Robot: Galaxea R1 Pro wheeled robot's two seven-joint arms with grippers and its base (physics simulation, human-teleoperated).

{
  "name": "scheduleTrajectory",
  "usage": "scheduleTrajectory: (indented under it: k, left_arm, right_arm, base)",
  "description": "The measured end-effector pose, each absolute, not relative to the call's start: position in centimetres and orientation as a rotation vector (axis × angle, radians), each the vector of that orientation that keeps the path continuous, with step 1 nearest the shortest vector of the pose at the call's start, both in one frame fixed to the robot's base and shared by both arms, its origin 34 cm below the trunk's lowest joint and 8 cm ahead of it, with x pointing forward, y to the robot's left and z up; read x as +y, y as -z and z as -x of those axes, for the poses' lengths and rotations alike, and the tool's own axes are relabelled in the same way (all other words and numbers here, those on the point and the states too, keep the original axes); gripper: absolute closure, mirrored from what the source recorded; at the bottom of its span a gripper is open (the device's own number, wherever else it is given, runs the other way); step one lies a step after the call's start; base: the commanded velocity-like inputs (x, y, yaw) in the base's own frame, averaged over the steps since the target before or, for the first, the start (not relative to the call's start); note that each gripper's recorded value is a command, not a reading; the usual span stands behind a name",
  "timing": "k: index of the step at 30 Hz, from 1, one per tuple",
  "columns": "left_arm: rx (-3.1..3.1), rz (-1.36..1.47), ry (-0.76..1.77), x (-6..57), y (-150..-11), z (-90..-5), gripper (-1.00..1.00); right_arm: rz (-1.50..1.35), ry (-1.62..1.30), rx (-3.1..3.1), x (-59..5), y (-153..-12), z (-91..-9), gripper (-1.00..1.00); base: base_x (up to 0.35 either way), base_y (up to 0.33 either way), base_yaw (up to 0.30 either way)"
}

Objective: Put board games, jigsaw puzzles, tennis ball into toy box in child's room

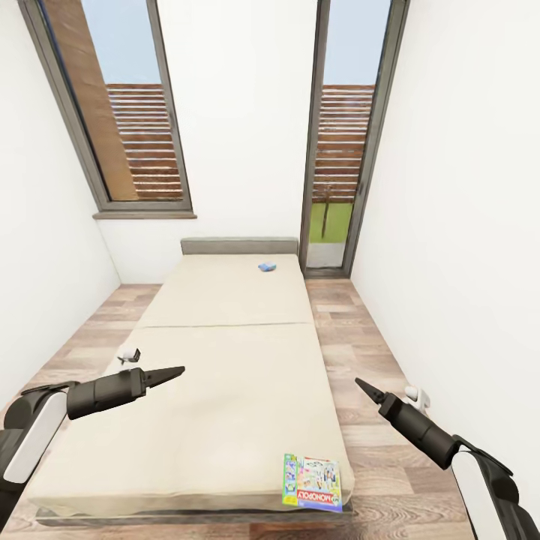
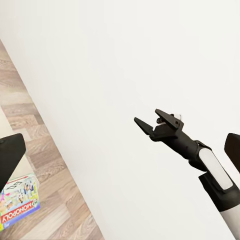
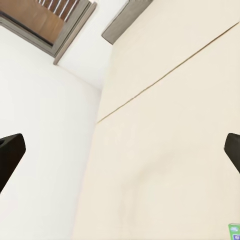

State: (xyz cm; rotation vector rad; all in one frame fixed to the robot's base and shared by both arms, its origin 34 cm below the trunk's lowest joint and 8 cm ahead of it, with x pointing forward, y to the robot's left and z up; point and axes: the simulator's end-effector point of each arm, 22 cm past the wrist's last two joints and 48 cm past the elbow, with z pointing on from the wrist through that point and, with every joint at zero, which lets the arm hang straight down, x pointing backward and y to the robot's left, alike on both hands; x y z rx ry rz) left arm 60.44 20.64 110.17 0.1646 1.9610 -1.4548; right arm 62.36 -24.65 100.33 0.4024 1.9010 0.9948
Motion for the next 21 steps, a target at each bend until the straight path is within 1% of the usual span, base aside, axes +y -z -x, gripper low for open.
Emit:
scheduleTrajectory:
  k: [21]
  left_arm:
    - [1.934,-0.187,1.447,20.6,-111.9,-60.0,-1.0]
  right_arm:
    - [-0.408,-0.998,1.897,-24.8,-100.6,-62.1,-1.0]
  base:
    - [0.0,0.0,0.0]
